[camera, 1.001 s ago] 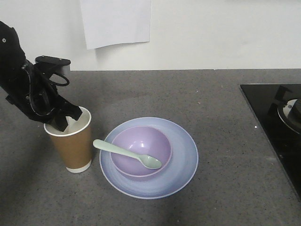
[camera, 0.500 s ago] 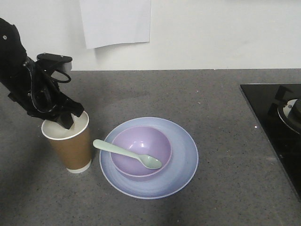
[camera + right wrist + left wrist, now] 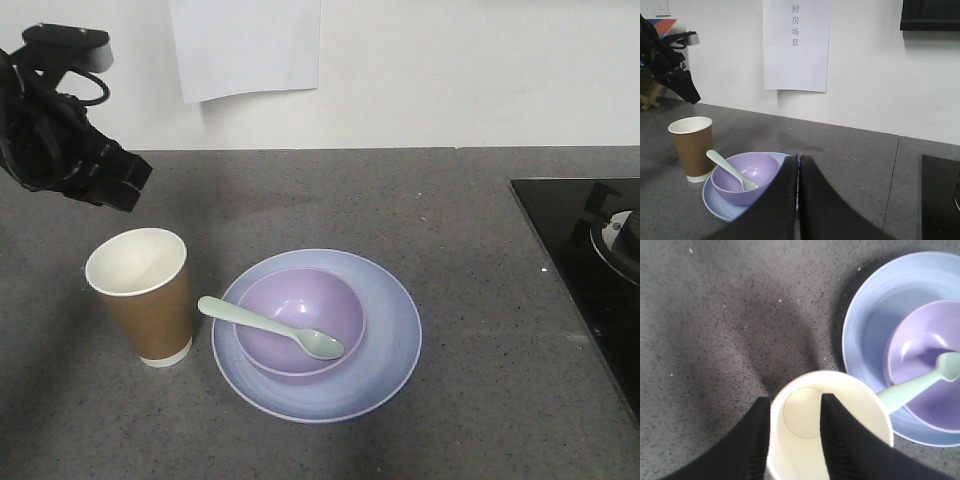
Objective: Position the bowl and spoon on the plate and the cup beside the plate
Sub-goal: 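Raise the left gripper out of the cup and withdraw it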
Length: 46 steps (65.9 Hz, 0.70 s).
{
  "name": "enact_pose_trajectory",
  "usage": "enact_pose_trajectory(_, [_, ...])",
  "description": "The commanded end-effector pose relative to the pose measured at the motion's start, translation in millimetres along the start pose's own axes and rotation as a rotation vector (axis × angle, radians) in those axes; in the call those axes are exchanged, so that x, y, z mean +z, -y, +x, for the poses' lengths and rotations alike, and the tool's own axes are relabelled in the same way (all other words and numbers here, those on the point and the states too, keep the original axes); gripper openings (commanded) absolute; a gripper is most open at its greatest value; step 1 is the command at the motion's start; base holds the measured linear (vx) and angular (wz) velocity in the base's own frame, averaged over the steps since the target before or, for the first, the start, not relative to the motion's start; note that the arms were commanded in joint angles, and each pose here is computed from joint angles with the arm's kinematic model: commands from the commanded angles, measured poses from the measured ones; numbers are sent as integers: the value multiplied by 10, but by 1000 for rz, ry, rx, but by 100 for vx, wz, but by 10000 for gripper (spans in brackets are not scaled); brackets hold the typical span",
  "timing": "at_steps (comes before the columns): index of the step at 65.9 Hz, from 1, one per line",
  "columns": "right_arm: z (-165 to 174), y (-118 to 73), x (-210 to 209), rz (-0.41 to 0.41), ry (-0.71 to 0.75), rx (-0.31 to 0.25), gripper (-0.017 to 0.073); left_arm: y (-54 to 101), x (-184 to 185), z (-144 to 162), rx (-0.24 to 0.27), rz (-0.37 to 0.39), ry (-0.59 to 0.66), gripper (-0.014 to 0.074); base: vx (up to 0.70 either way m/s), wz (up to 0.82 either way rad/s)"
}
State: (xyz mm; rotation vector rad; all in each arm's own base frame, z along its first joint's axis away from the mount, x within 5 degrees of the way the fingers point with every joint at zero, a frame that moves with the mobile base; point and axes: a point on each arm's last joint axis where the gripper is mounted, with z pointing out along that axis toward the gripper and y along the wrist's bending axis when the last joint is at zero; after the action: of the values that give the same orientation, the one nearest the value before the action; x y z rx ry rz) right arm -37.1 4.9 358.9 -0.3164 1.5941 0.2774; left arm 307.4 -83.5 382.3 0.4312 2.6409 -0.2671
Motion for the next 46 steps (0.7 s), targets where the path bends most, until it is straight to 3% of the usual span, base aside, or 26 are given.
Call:
enact_pose_trajectory(1, [-128, 21, 57, 18, 57, 5, -6, 106, -456, 60, 9, 16, 128, 248, 0, 0])
enact_pose_trajectory(14, [-225, 108, 397, 54, -7, 1, -6, 206, -1014, 288, 40, 0, 279, 231, 0, 0])
enact_pose_trajectory(29, [-284, 300, 1028, 147, -121, -113, -6, 248, -1560, 686, 77, -99, 569, 104, 0, 0])
enact_pose_trajectory(34, [-214, 349, 1195, 167, -183, -121, -6, 227, -1500, 860, 71, -124, 629, 45, 0, 0])
enact_pose_trajectory(39, [-78, 371, 1288, 182, -185, -94, -6, 210, -1335, 1102, 63, -128, 661, -6, 0, 0])
enact_pose_trajectory(46, [179, 373, 1312, 194, -122, -63, -6, 161, -924, 1522, 48, -133, 657, -8, 0, 0])
